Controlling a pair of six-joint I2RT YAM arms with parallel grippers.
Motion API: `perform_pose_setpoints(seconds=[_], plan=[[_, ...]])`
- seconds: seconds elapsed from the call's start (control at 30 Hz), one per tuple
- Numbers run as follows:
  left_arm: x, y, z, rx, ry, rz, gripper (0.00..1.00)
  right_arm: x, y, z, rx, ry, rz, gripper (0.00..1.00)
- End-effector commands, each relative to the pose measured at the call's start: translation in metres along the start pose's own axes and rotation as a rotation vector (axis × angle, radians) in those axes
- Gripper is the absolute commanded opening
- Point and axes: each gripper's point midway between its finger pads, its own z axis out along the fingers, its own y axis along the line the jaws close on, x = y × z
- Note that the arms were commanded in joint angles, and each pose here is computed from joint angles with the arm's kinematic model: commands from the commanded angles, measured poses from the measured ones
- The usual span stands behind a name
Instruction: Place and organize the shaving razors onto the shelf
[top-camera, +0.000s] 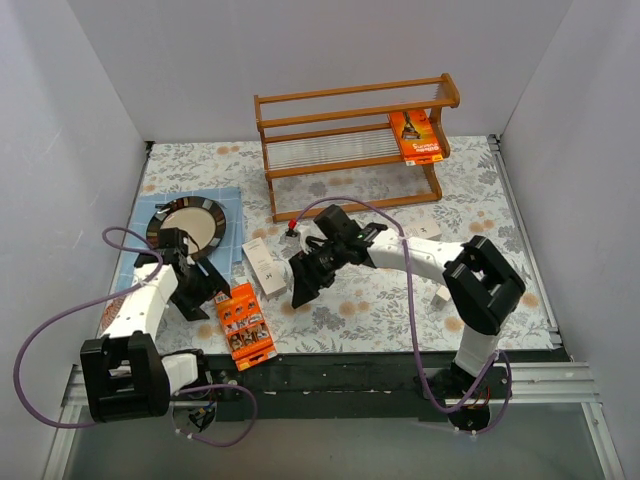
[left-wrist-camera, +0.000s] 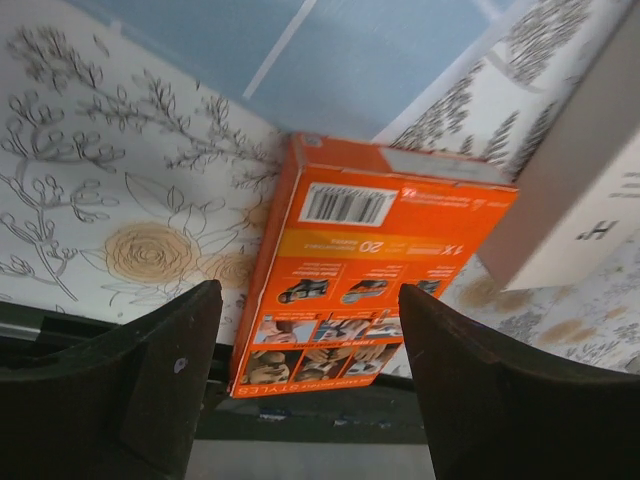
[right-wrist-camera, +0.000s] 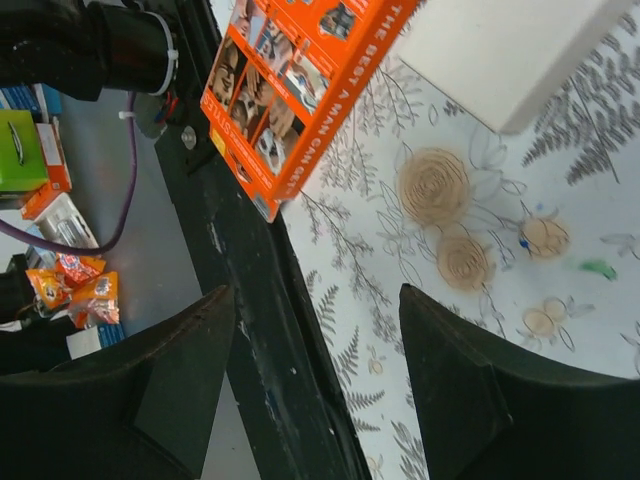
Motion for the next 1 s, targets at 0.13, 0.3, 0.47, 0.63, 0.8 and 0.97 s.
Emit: perform_pose_setpoints(seconds=[0.13,0.3,0.47,0.63,0.8,0.97], plan=[[0.035,-0.012,0.021,0.095,0.189,-0.088,0.71,-0.016,0.021,0.023,-0.086,-0.024,0.028,0.75],[0.053,-0.027,0.033,0.172,0.263,-0.103,0.66,-0.012,0.012,0.031,-0.081,-0.015,0.062,0.75],[0.071,-0.076,0.03,0.326,0.359,-0.038,0.64,-0.019,0.002,0.02,-0.055,-0.05,0.063,0.75],[0.076,-0.143,0.024,0.48,0.373,0.095,0.64,-0.017,-0.024,-0.008,0.028,-0.085,0.061,0.75],[0.079,-0.19,0.03,0.561,0.391,0.158,0.63,-0.011,-0.05,-0.043,0.168,-0.11,-0.074,0.75],[0.068,-0.2,0.026,0.564,0.343,0.211,0.64,-0.008,-0.057,-0.075,0.298,-0.127,-0.321,0.75]])
